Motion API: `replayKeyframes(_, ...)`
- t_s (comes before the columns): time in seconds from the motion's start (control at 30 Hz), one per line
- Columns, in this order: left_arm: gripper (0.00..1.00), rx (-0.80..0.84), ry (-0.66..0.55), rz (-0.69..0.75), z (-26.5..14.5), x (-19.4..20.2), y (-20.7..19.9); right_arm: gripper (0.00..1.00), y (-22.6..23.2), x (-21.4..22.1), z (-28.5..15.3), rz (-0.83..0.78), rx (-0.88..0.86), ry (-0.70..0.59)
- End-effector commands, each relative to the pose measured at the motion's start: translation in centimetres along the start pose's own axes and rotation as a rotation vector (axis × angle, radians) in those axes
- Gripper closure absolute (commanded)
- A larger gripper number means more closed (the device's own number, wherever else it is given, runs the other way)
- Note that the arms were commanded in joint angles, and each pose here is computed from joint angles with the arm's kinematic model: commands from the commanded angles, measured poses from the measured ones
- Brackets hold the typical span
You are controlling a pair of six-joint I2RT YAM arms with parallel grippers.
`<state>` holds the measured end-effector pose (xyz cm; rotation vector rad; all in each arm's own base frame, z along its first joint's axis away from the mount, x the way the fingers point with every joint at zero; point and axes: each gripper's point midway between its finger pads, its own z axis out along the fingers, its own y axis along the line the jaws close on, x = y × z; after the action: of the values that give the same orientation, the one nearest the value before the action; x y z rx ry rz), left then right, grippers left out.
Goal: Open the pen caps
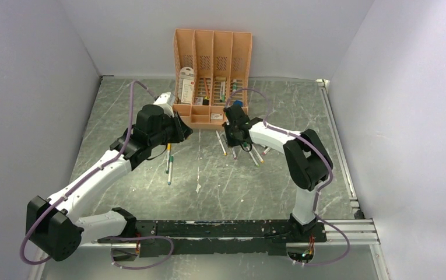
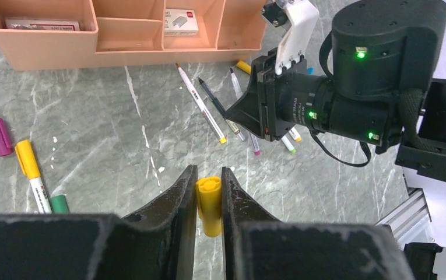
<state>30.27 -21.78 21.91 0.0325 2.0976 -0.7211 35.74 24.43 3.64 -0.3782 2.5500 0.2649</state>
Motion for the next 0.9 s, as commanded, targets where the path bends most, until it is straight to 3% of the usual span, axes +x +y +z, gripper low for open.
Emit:
replayKeyframes(0.0,0.88,-0.025,-0.018,0.021,-0.2,-0.6,0.5,0.96,0.0,-1.4,0.7,-0.012,-0.007,-0.021)
replayKeyframes(0.53,0.88,-0.024,-0.002,0.019,0.7,-0.4,0.5,0.77,1.2,-1.7,1.7,-0.008,-0.070,-0.013)
replayKeyframes(0.87,0.87,-0.058,0.025,0.021,1.2,0.3,1.3,0.73,1.2,-2.2,1.0,-0.008,-0.074,-0.024)
